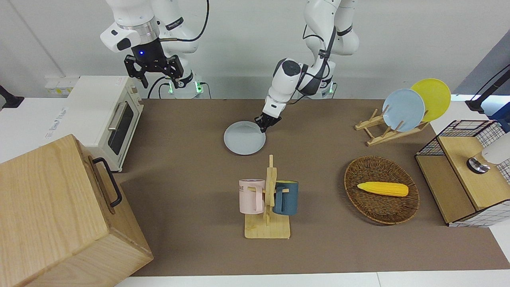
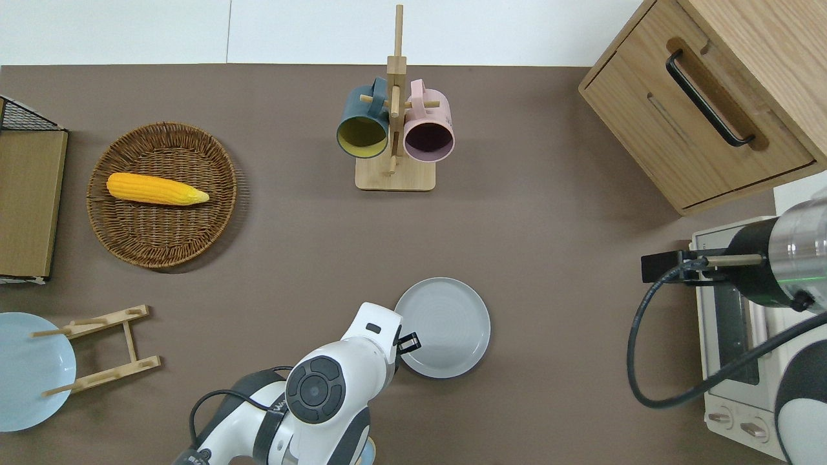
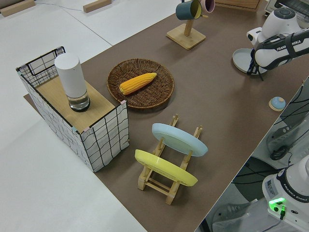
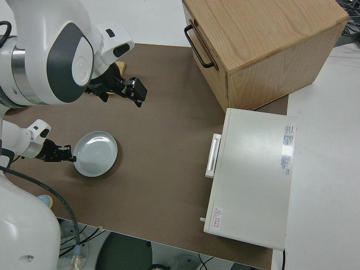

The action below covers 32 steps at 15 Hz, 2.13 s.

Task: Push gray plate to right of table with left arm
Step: 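Keep pushing the gray plate with the left gripper toward the toaster oven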

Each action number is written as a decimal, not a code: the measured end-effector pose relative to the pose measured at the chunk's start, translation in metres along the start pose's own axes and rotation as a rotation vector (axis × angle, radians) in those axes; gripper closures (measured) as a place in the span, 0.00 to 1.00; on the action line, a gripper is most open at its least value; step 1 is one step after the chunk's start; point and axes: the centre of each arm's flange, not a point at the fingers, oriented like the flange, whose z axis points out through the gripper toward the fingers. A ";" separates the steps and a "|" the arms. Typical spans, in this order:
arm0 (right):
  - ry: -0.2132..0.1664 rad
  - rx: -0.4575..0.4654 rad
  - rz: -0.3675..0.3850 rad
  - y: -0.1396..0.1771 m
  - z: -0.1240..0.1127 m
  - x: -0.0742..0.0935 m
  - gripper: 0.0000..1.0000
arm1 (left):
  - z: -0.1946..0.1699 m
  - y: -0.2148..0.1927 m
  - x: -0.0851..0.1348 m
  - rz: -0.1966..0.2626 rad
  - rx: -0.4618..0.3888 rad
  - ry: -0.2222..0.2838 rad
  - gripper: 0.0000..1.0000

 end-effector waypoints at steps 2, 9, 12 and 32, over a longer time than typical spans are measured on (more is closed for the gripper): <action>0.000 0.000 0.000 0.000 0.000 0.000 0.00 | 0.003 0.008 -0.004 -0.012 -0.012 0.005 0.97; 0.000 0.000 0.000 0.000 0.000 0.000 0.00 | 0.016 0.048 -0.017 -0.063 -0.045 -0.002 0.96; 0.000 0.000 0.000 0.000 0.000 0.000 0.00 | 0.029 0.059 -0.022 -0.085 -0.055 -0.005 0.94; 0.000 0.000 0.000 0.000 0.000 0.000 0.00 | -0.082 -0.026 0.120 -0.016 0.082 -0.150 0.00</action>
